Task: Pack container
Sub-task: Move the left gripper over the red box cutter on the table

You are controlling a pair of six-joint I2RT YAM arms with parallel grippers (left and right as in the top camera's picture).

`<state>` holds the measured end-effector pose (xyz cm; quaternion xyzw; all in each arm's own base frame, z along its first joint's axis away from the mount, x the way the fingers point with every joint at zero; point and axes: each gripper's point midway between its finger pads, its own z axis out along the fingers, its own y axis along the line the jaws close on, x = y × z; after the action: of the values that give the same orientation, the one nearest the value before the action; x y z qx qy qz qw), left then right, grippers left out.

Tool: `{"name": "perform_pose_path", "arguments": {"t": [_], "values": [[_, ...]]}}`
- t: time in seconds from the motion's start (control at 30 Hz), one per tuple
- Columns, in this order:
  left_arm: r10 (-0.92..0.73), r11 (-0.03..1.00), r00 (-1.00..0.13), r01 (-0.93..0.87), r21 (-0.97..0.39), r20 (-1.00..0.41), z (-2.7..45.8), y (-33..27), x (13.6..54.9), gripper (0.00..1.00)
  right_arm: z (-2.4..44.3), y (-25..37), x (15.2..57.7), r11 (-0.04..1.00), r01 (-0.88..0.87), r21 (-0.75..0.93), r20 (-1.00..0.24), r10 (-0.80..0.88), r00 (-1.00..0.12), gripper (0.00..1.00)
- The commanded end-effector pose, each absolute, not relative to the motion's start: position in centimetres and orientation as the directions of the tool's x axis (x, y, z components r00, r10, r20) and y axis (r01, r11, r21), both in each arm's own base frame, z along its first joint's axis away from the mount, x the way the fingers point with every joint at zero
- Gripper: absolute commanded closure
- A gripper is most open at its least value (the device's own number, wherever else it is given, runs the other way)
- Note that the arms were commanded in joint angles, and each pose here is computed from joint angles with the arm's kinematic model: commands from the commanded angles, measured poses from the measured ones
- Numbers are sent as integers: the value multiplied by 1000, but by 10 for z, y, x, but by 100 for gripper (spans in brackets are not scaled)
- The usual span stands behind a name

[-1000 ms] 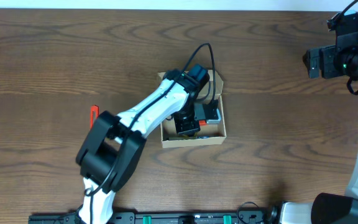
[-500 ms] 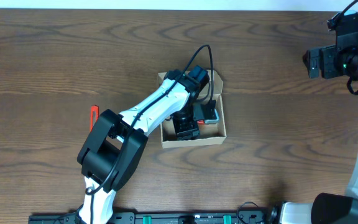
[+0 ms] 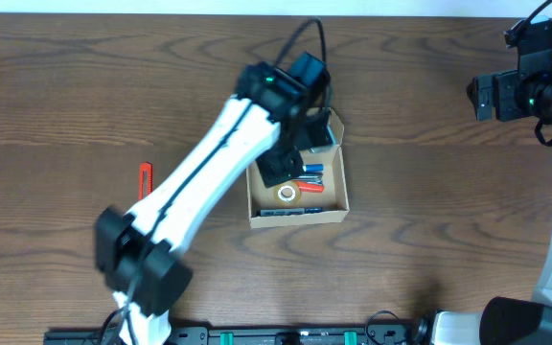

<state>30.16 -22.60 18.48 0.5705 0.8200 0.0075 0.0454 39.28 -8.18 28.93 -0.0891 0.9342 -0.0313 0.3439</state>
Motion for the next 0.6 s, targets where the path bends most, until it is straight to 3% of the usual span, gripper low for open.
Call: {"name": "perform_pose_path", "arguments": {"t": [0.0, 0.2, 0.33, 0.47, 0.57], "values": [[841, 541, -524, 823, 176, -132, 230, -189, 320, 5, 287, -85, 392, 985, -130, -112, -633, -171, -755, 1], [603, 787, -742, 612, 71, -294, 277, -121, 334, 5, 287, -85, 392, 985, -130, -110, -634, -171, -754, 1], [297, 952, -893, 303, 36, -338, 291, -41, 346, 5, 287, -83, 392, 985, -134, -105, -634, -170, -754, 1], [39, 999, -948, 26, 45, -317, 290, 29, 341, 4, 287, -83, 392, 985, -134, -104, -634, -170, -755, 1], [-41, 998, -942, -52, 24, -333, 291, 47, 334, 4, 287, -83, 392, 986, -134, -104, -633, -169, -755, 1]]}}
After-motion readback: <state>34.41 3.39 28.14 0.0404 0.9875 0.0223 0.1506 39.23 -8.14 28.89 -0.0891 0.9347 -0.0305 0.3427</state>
